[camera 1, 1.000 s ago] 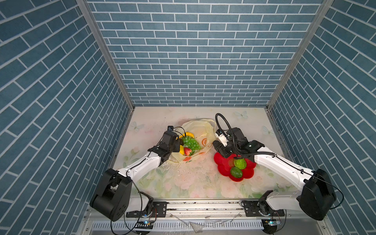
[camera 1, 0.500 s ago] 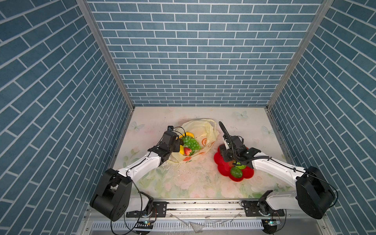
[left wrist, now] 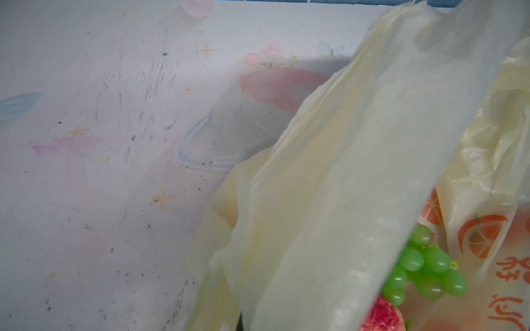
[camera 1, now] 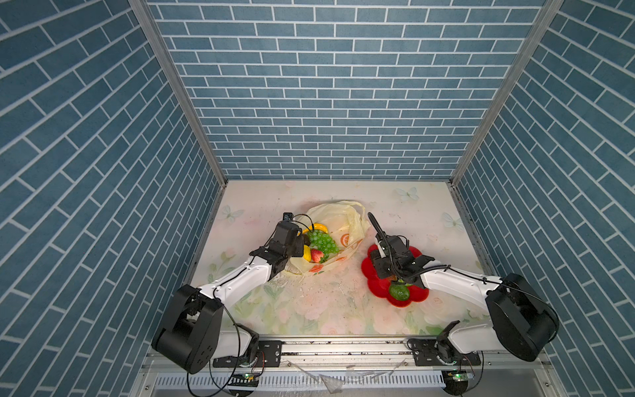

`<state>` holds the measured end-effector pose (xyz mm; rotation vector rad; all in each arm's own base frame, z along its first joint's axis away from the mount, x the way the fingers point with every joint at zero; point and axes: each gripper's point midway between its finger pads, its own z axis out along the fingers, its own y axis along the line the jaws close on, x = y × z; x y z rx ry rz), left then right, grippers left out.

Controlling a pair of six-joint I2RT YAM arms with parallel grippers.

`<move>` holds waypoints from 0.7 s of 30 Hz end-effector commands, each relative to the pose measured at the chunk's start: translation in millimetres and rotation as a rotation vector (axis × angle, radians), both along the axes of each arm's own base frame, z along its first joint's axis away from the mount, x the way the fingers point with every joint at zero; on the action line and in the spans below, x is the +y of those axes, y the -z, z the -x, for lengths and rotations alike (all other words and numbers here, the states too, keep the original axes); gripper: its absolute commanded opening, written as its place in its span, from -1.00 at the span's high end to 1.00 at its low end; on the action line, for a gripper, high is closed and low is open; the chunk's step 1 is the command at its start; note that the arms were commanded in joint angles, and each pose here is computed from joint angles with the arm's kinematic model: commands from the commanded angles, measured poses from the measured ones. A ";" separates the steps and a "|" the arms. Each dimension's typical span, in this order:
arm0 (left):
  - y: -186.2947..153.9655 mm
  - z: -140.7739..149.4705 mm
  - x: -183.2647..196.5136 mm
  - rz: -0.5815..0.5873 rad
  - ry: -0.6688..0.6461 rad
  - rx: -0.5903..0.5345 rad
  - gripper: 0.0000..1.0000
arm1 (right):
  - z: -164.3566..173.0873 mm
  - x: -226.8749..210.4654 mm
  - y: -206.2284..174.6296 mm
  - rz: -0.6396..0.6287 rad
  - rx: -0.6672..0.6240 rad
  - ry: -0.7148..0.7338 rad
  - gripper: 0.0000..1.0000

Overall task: Take fruits out of the plastic bag
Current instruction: Place the fruit on the plate.

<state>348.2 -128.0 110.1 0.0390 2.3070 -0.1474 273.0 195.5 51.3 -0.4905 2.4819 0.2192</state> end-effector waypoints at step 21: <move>5.2 1.3 2.8 -0.012 -0.004 0.008 1.00 | -3.6 -6.8 10.9 0.029 -0.053 0.006 -0.18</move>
